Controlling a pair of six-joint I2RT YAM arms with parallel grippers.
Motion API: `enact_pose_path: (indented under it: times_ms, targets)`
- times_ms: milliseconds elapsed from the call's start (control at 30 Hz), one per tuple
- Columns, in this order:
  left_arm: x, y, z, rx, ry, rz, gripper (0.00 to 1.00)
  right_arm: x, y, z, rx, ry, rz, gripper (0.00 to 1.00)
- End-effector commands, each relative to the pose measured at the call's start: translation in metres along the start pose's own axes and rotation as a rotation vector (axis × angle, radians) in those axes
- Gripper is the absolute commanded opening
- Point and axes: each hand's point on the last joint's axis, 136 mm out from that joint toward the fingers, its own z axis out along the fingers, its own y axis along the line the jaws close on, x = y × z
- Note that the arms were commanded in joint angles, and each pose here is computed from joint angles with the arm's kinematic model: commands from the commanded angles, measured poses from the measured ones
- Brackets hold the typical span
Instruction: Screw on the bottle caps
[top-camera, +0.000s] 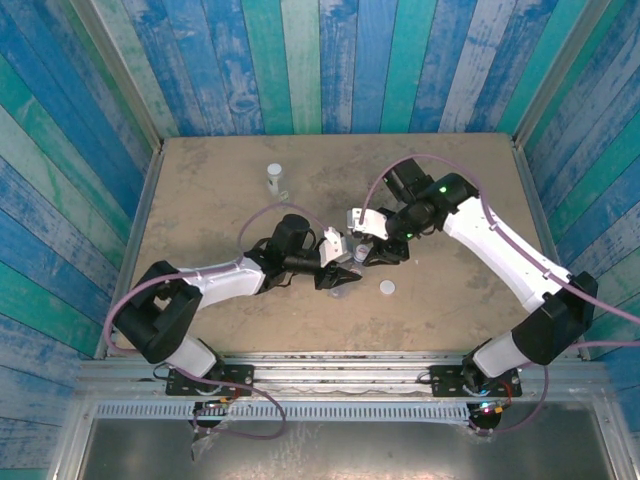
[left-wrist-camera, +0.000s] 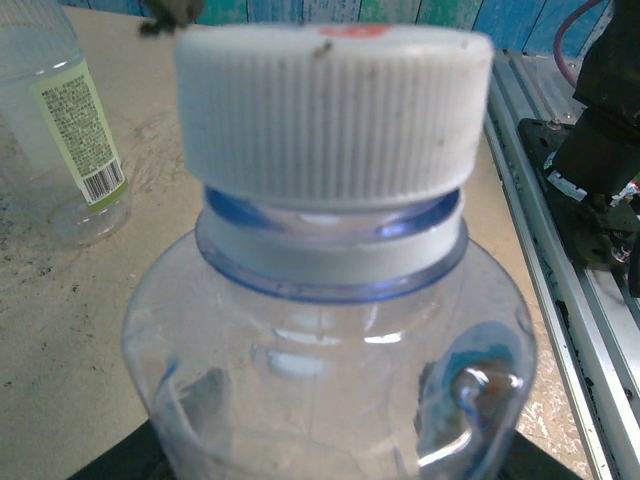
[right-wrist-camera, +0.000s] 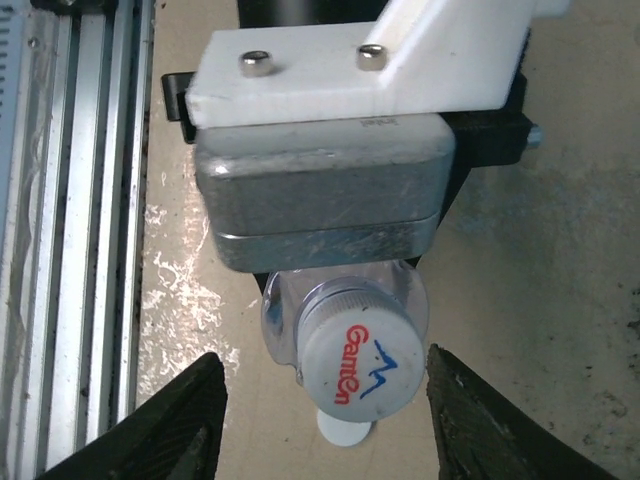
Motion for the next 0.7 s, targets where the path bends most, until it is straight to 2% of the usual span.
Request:
enact_pose_path:
  times_ms: [0,133,267,667]
  targets:
    - [-0.024,-0.007,-0.010,0.007,-0.043,0.053,0.47,-0.004,-0.003,0.000,-0.011,-0.008,0.008,0.54]
    - [-0.023,-0.008,-0.012,-0.001,-0.043,0.060,0.47,-0.005,-0.006,0.004,-0.017,-0.003,0.019,0.50]
    - [-0.021,-0.008,-0.012,-0.001,-0.037,0.057,0.48,-0.007,-0.004,0.004,-0.030,-0.013,0.024,0.41]
    - [-0.036,0.001,-0.011,-0.028,-0.087,0.050,0.47,-0.006,0.002,0.007,-0.065,-0.021,0.081,0.31]
